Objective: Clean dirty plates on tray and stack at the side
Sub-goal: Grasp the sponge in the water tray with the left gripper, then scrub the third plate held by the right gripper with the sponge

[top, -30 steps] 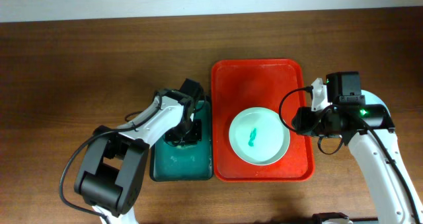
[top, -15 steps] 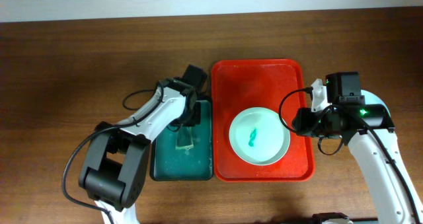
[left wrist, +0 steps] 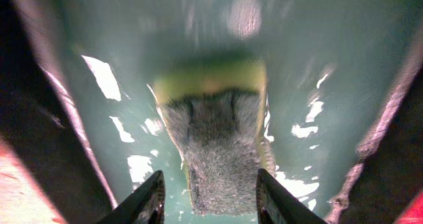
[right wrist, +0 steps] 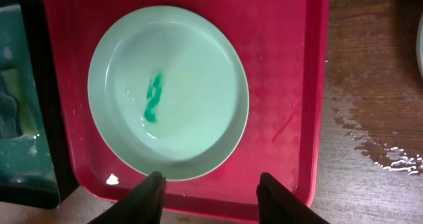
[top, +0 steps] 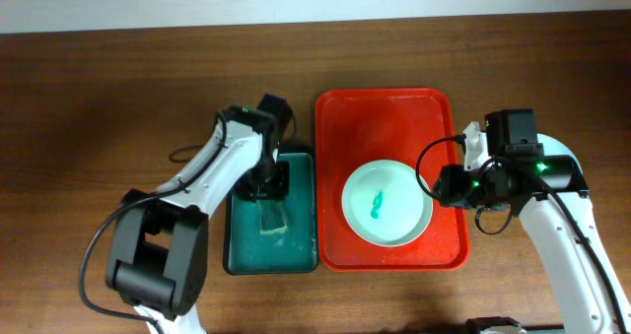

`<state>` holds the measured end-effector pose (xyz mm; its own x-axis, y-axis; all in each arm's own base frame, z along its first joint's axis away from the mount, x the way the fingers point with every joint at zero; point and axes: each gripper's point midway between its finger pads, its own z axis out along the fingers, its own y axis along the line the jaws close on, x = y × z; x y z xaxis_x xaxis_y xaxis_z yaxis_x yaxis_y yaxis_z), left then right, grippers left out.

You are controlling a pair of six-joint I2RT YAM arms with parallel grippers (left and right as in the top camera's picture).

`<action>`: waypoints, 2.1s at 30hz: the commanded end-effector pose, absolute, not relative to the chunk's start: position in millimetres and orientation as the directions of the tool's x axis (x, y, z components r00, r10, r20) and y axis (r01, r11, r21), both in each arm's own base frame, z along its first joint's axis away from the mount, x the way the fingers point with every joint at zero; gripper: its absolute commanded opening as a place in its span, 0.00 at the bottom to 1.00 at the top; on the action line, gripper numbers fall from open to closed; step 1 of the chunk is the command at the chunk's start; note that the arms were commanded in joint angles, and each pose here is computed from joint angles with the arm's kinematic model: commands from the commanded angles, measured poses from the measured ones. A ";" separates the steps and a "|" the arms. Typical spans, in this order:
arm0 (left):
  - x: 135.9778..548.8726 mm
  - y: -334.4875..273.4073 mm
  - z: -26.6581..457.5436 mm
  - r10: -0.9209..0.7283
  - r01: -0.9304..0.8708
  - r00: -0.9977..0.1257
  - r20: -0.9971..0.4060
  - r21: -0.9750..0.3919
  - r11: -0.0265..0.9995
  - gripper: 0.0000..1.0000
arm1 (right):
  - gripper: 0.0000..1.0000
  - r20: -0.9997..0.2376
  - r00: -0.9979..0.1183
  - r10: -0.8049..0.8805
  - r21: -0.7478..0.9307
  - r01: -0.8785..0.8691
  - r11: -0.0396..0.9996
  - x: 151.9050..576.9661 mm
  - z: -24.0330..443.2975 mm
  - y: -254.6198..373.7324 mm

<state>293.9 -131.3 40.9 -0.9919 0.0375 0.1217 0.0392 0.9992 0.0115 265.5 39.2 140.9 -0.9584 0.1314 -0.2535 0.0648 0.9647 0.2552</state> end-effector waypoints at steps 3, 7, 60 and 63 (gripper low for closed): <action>268.2 -137.9 -4.4 0.067 0.064 -0.991 0.119 -0.022 0.998 0.13 | 0.48 -0.258 -0.957 0.131 0.260 0.062 0.964 267.2 142.8 40.1; 294.9 -149.1 25.5 0.086 0.083 -0.994 0.062 -0.046 0.996 0.00 | 0.41 -0.257 -0.957 0.131 0.260 0.062 0.964 267.0 142.7 39.9; 316.4 -306.1 -41.7 0.376 0.365 -0.925 0.046 -0.162 0.917 0.00 | 0.04 0.220 -0.963 0.155 0.279 0.215 0.936 273.4 -12.8 36.6; 354.2 -250.5 -34.0 0.346 0.341 -0.938 -0.014 0.142 0.929 0.00 | 0.04 0.220 -0.963 0.155 0.279 0.215 0.936 273.4 -12.8 36.6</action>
